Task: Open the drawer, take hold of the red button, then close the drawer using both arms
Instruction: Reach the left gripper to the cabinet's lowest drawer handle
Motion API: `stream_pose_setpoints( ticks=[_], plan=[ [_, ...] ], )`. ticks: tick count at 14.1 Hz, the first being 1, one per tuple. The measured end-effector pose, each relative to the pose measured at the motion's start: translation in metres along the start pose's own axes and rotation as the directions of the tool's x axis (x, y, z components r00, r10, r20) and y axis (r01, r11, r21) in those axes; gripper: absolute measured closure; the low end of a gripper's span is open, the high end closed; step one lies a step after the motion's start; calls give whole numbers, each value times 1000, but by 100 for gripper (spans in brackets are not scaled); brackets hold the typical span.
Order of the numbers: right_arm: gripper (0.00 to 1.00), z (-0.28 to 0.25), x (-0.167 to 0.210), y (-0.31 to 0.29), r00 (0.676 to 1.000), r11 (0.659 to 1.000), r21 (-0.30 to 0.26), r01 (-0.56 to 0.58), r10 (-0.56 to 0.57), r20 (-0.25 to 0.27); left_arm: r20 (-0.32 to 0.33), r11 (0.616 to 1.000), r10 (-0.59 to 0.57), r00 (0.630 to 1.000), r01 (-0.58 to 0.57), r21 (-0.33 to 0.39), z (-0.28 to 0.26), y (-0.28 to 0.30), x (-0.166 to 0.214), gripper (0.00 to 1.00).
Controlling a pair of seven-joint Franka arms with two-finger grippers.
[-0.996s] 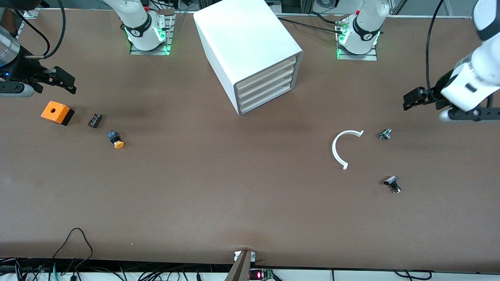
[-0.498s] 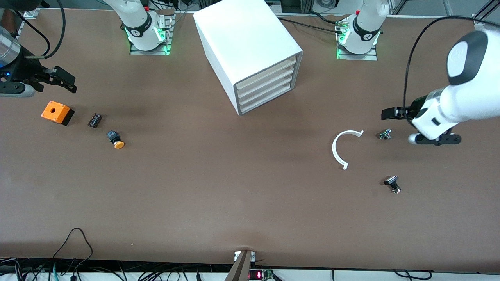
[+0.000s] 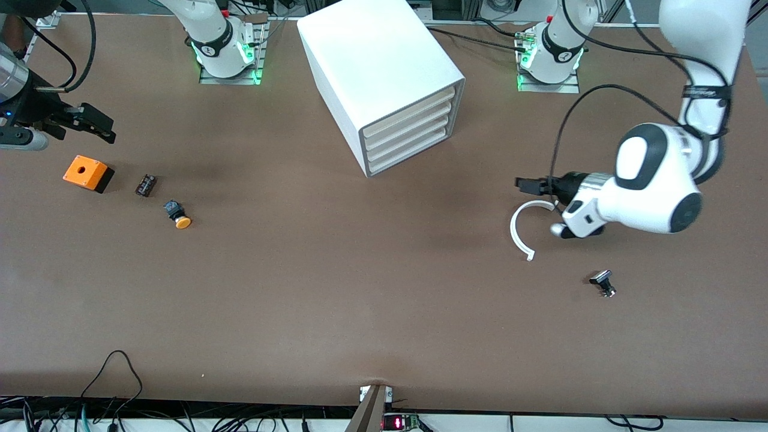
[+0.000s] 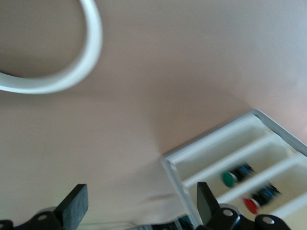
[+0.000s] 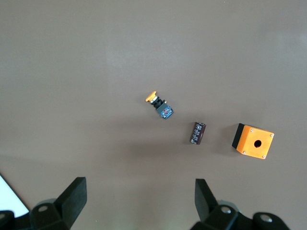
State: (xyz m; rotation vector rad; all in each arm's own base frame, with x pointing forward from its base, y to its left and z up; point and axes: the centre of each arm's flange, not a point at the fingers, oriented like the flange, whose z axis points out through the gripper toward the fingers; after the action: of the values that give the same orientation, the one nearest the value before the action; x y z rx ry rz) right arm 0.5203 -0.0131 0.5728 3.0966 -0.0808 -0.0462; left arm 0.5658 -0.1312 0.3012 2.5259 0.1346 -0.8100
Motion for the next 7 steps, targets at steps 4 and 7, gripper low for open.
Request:
stream_pose_setpoints(
  ticks=[4,7],
  plan=[
    [0,3,2,0,1000,1000,-1,0,1,20,81,977,103,991,-85,-197,81,22,-4,0],
    [0,1,4,-1,1000,1000,-2,1,-1,24,116,929,185,976,-135,-345,135,16,-18,0]
  ],
)
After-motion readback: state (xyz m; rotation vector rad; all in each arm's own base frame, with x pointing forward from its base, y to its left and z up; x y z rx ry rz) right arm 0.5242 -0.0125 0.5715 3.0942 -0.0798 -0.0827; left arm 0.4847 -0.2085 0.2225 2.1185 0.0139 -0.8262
